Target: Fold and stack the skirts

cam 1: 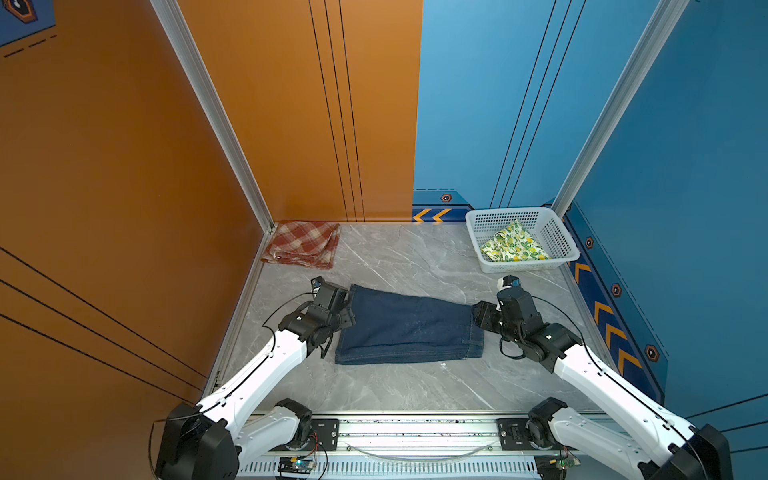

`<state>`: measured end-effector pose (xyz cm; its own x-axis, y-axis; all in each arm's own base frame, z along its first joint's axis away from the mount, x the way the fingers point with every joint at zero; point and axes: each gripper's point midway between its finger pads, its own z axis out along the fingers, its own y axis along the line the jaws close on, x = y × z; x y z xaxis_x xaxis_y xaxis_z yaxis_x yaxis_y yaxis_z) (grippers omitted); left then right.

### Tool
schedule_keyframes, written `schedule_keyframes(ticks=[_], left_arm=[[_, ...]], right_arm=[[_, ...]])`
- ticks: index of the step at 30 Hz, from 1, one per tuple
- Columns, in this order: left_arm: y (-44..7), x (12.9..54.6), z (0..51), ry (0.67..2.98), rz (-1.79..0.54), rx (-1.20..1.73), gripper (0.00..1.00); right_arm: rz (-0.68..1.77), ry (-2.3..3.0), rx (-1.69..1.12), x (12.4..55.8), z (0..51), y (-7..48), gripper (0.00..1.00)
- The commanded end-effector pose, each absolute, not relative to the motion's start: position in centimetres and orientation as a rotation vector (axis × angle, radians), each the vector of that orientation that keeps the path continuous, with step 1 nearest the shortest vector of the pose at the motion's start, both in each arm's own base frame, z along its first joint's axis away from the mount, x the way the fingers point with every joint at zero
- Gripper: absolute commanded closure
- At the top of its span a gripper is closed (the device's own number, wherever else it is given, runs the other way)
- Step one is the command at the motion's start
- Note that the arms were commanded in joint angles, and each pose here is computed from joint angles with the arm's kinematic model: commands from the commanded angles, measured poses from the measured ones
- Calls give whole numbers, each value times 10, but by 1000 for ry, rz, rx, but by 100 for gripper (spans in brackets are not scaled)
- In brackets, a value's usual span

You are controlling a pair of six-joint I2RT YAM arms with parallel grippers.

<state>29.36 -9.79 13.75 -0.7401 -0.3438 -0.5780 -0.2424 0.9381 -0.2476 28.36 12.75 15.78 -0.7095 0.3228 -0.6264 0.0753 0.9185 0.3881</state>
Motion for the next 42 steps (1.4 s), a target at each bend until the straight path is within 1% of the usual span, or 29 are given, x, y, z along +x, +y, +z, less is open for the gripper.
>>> schedule_keyframes(ticks=[1,5,7,8,11,15,19,23,29,37,42], left_arm=[[-139,319,142,2435,-283,-297,26],[-195,347,135,2444,-388,-211,26],[-217,356,124,2452,-437,-200,27],[-231,367,131,2428,-490,-205,27],[-261,383,133,2388,-605,-226,28],[-287,397,134,2332,-710,-268,29],[-299,403,115,2320,-771,-312,31],[-305,405,94,2308,-827,-328,31],[-297,405,61,2290,-840,-329,32],[-266,406,33,2285,-784,-328,33],[-244,412,24,2274,-803,-336,34]], right_arm=[[517,2277,284,310,172,151,37],[594,2198,351,335,175,179,38],[614,2146,389,346,177,189,39],[611,2118,417,351,176,192,39],[647,2047,497,365,174,200,40],[680,1989,595,375,162,207,42],[712,1959,672,379,143,207,42],[733,1965,688,378,127,209,43],[720,1973,720,375,93,202,43],[662,2029,725,368,43,176,44],[633,2053,714,362,22,158,44]])
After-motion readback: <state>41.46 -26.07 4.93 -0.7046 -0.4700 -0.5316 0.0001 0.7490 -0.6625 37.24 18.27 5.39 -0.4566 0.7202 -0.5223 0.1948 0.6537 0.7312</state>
